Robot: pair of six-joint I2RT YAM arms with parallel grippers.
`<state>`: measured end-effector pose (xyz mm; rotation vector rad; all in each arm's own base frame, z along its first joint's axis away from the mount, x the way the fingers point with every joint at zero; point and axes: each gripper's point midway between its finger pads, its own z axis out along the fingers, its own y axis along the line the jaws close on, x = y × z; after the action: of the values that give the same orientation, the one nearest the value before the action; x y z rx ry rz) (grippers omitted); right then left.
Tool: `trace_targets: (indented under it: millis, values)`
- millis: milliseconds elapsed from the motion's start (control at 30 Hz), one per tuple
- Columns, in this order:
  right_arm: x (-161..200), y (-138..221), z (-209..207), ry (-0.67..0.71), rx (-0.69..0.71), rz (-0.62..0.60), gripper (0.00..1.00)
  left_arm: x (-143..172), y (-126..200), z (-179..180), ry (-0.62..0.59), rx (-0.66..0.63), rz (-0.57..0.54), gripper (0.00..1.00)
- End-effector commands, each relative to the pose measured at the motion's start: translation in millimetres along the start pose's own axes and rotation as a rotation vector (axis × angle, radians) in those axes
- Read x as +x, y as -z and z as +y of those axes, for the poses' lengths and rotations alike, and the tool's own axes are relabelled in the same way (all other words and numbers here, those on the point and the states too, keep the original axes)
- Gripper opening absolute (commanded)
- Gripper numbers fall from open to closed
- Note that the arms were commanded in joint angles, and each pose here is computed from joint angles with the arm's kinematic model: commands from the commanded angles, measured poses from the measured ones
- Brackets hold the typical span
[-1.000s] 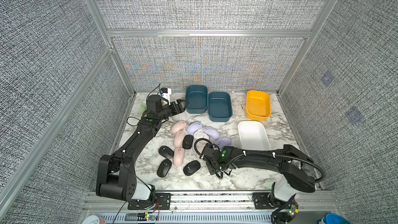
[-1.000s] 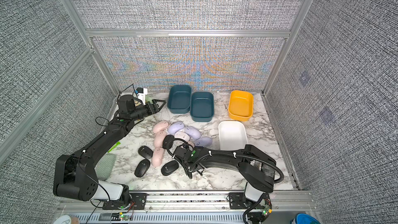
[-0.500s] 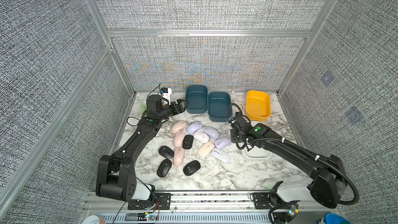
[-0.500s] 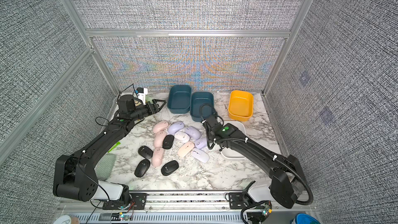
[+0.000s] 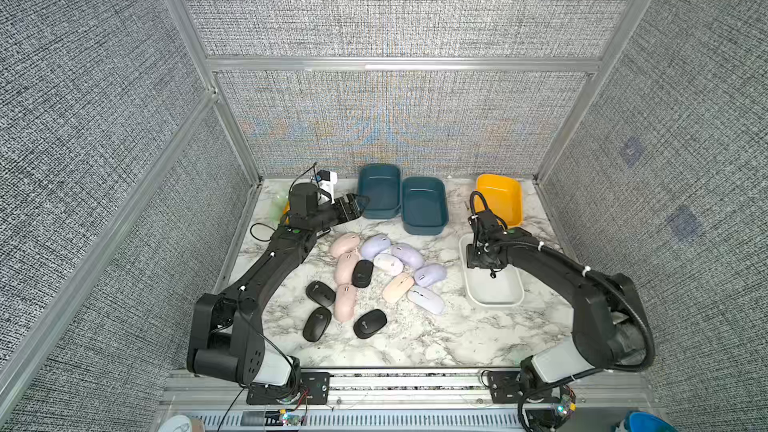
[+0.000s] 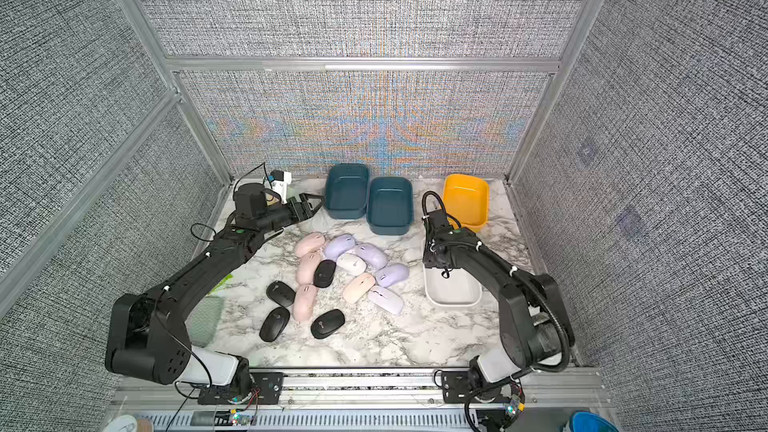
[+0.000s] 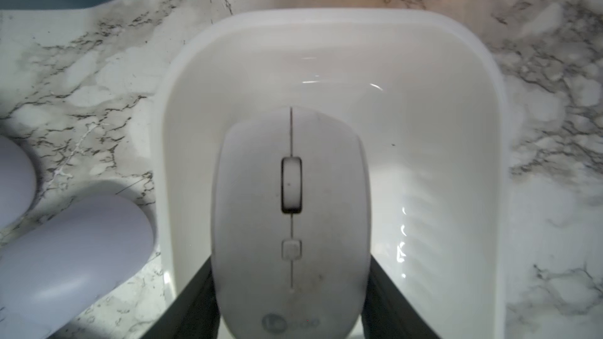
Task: Place the mice by color into the storage box
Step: Place the mouse in the storage box.
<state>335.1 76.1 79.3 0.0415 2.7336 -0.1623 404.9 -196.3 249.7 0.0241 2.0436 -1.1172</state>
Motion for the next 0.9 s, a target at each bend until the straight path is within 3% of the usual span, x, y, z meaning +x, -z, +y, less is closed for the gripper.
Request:
trace_targets:
  millis: [0,433,867]
  values:
    - [-8.8,-11.5,6.4,0.042,-0.015,-0.003,0.54,-3.1,2.0,-5.6,-0.017,0.011,-0.006,0.85]
    - [-6.8,-52.5,11.8,0.114,-0.014,0.061,0.56,-7.6,7.2,-14.0,-0.033,0.03,-0.025,0.85]
    - [-15.9,-20.3,-3.9,0.061,0.039,-0.024,0.69,-8.1,7.7,-15.8,-0.039,0.036,-0.026,0.85]
